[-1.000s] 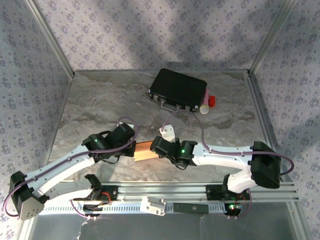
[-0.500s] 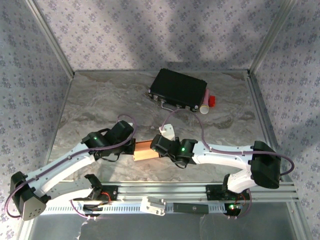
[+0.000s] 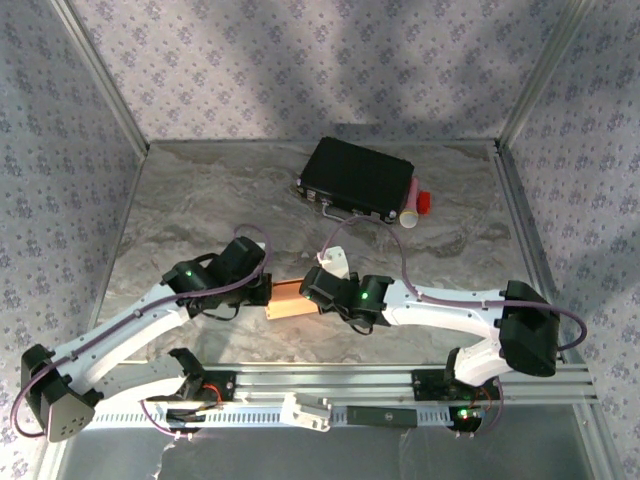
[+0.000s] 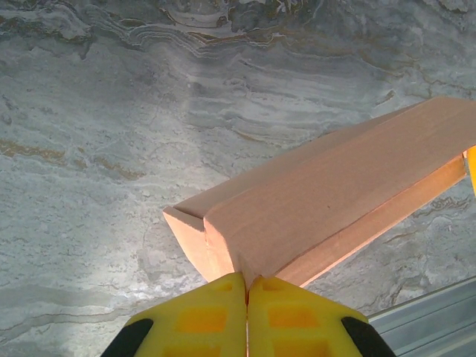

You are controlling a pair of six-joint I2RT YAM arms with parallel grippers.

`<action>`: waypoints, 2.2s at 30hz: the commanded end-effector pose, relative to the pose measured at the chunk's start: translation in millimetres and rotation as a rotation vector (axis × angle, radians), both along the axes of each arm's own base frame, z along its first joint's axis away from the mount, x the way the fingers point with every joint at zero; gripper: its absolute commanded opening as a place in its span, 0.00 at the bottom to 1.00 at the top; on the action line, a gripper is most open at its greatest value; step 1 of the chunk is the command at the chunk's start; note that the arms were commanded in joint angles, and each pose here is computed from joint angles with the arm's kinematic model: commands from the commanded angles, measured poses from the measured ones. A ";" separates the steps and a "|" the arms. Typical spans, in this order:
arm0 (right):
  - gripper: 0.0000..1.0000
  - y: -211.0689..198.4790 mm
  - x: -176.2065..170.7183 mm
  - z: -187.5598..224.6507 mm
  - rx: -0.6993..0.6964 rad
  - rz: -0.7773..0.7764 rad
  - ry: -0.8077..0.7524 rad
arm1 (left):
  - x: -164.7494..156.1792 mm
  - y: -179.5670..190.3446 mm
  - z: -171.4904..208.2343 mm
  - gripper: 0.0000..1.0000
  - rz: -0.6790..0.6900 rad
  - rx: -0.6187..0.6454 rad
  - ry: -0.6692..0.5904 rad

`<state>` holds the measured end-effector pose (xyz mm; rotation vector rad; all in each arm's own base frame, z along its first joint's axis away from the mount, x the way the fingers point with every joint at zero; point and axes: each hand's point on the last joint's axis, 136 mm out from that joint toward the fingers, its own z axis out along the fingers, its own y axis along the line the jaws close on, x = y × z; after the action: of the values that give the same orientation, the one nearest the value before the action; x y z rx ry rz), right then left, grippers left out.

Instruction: Fold the paper box

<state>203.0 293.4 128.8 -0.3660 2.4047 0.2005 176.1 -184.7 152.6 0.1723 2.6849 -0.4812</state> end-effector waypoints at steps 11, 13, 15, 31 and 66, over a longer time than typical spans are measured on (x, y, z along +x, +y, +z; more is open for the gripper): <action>0.00 11.4 3.4 3.3 0.003 0.033 0.020 | 5.4 -20.0 18.2 0.07 -0.024 -0.134 0.017; 0.00 12.3 4.1 2.9 0.002 0.033 0.022 | 5.6 -21.1 19.3 0.07 -0.027 -0.145 0.020; 0.00 13.3 4.0 3.0 -0.001 0.037 0.023 | 5.8 -21.5 19.6 0.08 -0.029 -0.152 0.024; 0.00 12.1 5.2 10.2 -0.013 0.043 0.018 | 8.7 -19.8 21.8 0.07 -0.033 -0.160 0.043; 0.00 12.4 5.7 18.2 0.011 0.063 0.046 | 12.7 -26.7 24.1 0.08 -0.047 -0.223 0.073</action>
<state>212.7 289.3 130.4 -0.4058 2.4505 0.1524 181.6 -192.9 155.5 0.0947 2.7501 -0.6917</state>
